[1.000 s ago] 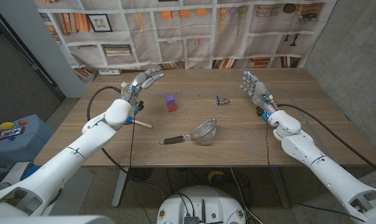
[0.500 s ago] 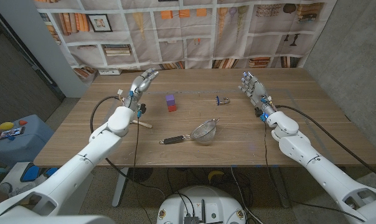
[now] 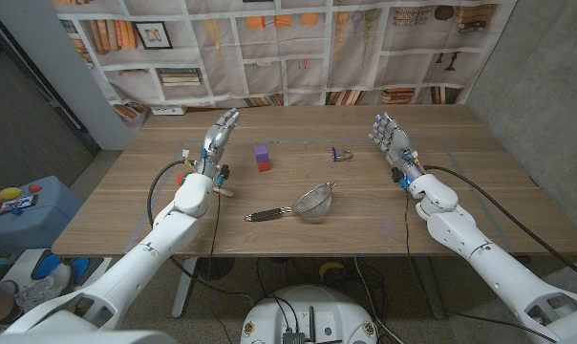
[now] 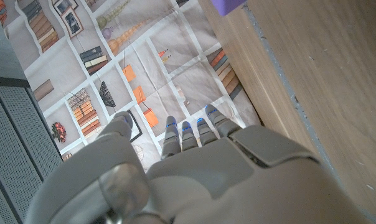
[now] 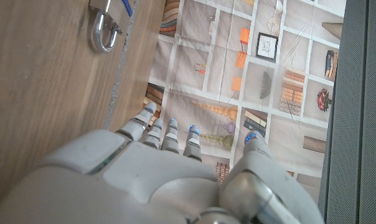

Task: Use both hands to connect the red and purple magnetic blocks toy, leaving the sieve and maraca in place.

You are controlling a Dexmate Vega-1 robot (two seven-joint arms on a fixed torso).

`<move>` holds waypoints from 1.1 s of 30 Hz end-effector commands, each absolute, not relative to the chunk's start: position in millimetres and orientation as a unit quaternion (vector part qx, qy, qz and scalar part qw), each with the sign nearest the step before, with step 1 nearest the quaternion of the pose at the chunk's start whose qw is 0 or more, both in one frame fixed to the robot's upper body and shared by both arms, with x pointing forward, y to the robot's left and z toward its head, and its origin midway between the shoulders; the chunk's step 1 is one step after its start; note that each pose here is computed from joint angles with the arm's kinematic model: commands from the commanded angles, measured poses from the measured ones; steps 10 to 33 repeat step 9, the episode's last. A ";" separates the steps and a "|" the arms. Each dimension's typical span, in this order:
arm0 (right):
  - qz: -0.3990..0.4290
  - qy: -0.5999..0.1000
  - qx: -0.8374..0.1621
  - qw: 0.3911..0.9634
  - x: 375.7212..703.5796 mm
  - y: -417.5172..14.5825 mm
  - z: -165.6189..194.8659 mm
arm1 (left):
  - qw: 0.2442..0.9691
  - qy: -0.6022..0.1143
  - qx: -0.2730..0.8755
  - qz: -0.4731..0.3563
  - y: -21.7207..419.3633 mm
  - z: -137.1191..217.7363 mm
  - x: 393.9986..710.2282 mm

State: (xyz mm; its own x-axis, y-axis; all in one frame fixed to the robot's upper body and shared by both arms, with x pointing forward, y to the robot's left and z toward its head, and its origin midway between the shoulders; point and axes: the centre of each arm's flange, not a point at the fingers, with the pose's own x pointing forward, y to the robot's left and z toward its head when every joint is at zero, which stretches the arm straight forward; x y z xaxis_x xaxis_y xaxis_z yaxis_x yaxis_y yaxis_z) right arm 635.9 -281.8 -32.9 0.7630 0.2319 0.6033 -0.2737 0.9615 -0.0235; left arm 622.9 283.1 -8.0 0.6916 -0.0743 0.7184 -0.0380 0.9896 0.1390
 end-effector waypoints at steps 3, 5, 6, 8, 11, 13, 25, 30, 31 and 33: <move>0.116 -0.309 0.050 0.943 638.1 -280.8 -44.2 | 0.925 -0.375 0.047 -0.026 286.1 -36.9 637.3; 0.116 -0.308 0.055 0.943 640.5 -281.6 -45.0 | 0.926 -0.376 0.036 -0.022 287.5 -40.4 639.5; 0.116 -0.307 0.054 0.943 641.4 -281.9 -44.7 | 0.926 -0.376 0.030 -0.021 288.0 -42.2 640.6; 0.117 -0.306 0.055 0.943 643.5 -282.4 -43.6 | 0.926 -0.376 0.025 -0.023 287.9 -45.0 643.1; 0.117 -0.305 0.055 0.944 644.3 -282.5 -43.1 | 0.927 -0.374 0.024 -0.023 287.3 -46.2 644.5; 0.117 -0.305 0.055 0.944 644.3 -282.5 -43.1 | 0.927 -0.374 0.024 -0.023 287.3 -46.2 644.5; 0.117 -0.305 0.055 0.944 644.3 -282.5 -43.1 | 0.927 -0.374 0.024 -0.023 287.3 -46.2 644.5; 0.117 -0.305 0.055 0.944 644.3 -282.5 -43.1 | 0.927 -0.374 0.024 -0.023 287.3 -46.2 644.5; 0.117 -0.305 0.055 0.944 644.3 -282.5 -43.1 | 0.927 -0.374 0.024 -0.023 287.3 -46.2 644.5; 0.117 -0.305 0.055 0.944 644.3 -282.5 -43.1 | 0.927 -0.374 0.024 -0.023 287.3 -46.2 644.5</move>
